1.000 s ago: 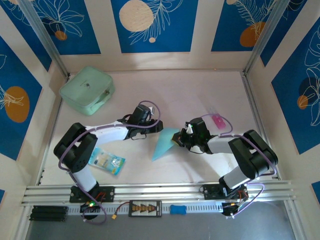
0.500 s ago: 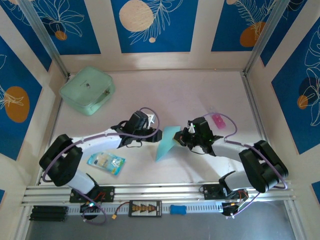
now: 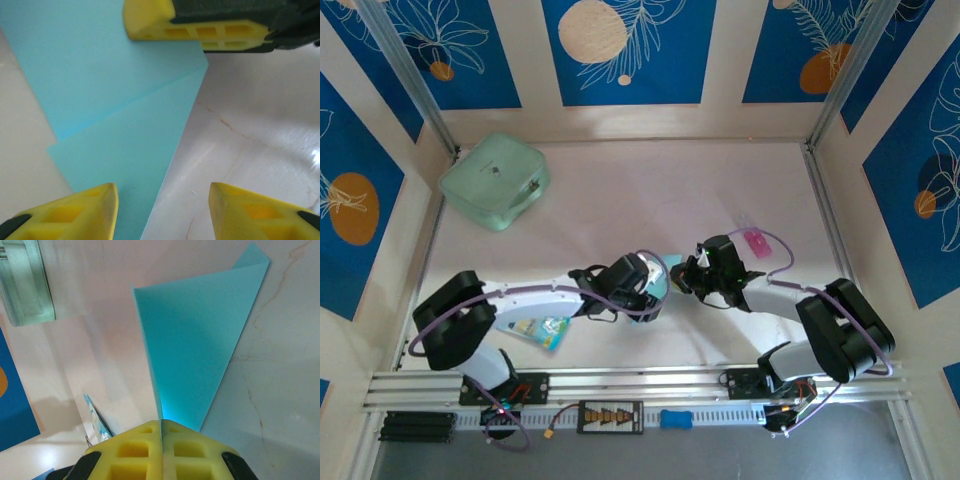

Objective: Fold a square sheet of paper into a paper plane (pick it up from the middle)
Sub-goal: Fold the wing for the fifth time at the center of the table.

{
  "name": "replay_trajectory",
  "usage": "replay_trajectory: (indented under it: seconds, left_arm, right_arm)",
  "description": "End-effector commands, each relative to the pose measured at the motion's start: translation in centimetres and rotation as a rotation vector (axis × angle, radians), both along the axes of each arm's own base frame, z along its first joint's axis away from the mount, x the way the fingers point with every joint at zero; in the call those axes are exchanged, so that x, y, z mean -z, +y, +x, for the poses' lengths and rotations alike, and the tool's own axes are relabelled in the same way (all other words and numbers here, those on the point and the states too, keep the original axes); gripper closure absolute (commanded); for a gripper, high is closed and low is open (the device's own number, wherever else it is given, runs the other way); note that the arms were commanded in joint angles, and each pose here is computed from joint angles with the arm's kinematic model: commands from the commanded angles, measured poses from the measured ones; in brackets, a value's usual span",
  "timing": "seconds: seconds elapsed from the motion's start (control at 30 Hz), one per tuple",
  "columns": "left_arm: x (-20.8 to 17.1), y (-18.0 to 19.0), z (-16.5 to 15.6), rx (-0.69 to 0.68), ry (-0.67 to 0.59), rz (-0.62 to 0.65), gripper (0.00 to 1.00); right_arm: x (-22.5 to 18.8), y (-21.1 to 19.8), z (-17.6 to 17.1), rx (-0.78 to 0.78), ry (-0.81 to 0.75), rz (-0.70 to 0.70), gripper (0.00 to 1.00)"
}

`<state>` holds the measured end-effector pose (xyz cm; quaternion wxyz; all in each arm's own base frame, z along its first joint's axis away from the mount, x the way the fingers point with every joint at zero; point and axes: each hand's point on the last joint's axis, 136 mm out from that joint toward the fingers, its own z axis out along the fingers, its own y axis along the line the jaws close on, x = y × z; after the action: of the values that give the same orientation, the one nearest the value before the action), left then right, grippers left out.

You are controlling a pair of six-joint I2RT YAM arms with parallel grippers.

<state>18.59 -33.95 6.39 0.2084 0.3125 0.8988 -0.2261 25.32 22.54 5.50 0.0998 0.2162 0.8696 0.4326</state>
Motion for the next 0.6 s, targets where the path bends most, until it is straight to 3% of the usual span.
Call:
replay_trajectory:
  seconds: [0.0,0.57]
  left_arm:
    - [0.4,0.2,0.6,0.012,-0.077,0.098,0.50]
    - [2.5,0.0,0.9,0.042,-0.171,0.262,0.62]
  right_arm:
    - [0.1,0.4,0.1,0.011,0.028,0.018,0.97]
    - [-0.3,0.4,0.4,0.038,0.051,0.024,0.98]
